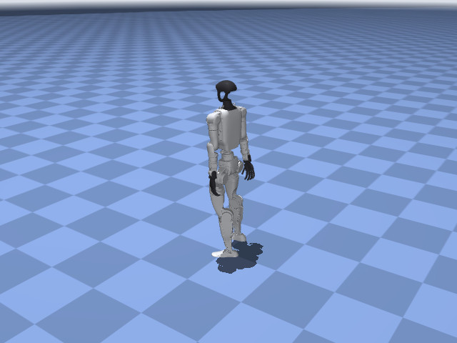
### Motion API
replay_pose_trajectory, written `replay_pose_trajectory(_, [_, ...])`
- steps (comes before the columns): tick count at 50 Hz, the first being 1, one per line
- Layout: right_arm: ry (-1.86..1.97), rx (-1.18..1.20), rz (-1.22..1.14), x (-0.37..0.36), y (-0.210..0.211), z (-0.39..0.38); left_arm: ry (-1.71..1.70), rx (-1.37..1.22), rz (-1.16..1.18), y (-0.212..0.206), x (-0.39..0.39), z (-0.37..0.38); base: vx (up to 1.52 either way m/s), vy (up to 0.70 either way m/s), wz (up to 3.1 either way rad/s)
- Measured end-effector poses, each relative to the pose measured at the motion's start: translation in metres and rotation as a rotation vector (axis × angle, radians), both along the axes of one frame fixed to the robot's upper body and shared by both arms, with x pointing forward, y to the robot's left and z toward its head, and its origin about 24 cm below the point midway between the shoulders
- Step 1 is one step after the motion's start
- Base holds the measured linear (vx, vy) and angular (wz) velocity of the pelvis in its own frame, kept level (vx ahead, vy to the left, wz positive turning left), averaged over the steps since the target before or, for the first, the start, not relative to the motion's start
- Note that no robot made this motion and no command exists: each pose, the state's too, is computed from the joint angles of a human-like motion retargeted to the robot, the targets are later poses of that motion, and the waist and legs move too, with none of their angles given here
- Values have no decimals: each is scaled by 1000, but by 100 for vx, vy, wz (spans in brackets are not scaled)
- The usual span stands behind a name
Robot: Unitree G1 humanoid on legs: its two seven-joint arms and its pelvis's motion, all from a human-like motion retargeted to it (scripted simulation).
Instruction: In place motions
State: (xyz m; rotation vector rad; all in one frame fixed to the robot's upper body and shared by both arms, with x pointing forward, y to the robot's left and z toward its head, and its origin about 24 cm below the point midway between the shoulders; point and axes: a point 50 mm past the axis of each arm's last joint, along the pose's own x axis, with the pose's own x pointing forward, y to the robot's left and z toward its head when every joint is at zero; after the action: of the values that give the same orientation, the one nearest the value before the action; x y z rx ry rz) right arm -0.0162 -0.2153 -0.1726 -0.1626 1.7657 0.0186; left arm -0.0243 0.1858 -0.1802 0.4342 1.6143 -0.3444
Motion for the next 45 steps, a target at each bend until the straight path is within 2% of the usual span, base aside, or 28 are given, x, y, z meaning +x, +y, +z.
replay_pose_trajectory(15, [-81,-13,-19,17,-7,-1,70,128,186,22,-25,6,-1,11,133])
replay_pose_trajectory(23, [-183,-6,-34,41,-10,-1,101,156,198,29,-31,9,3,5,83])
replay_pose_trajectory(45, [-164,23,19,42,-5,-2,97,119,154,22,-27,7,1,-7,-47])
